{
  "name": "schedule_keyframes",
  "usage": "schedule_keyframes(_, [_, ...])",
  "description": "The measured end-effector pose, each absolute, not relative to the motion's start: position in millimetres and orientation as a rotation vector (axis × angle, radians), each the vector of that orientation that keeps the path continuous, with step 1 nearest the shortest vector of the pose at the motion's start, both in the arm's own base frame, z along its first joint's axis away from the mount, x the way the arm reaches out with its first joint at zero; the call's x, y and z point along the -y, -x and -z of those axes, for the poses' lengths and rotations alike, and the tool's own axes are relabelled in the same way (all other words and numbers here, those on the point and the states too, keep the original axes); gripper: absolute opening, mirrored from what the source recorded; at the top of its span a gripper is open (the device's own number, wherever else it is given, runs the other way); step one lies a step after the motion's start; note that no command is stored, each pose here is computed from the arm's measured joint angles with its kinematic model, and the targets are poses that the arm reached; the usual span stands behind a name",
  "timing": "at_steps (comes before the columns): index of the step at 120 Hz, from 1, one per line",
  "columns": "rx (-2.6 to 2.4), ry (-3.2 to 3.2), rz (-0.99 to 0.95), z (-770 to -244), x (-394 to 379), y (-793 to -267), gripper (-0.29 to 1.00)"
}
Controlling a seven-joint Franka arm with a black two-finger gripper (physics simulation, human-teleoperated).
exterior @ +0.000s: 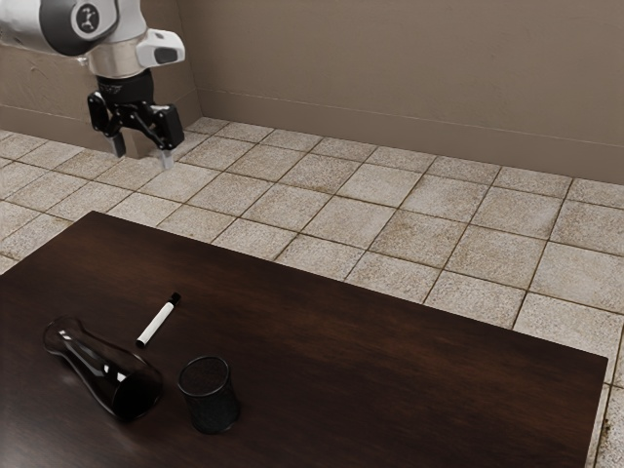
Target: Put the marker into the pen holder.
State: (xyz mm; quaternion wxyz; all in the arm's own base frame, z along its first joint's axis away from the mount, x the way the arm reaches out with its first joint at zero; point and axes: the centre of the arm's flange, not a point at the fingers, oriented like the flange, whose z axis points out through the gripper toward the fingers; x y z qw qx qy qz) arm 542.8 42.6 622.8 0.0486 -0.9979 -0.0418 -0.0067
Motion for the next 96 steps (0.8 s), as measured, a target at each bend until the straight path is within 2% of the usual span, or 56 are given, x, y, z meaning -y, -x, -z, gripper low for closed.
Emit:
schedule_keyframes(20, [0.113, 3.025, -0.016, -603.1, -41.9, -546.8, 0.7])
schedule_keyframes(39, [0.189, 3.016, -0.219, -511.2, -68.0, -534.2, 0.7])
schedule_keyframes(63, [0.361, 3.009, -0.381, -399.6, -124.4, -530.6, 0.7])
schedule_keyframes(96, [0.406, 3.024, -0.404, -303.9, -135.3, -549.7, 0.7])
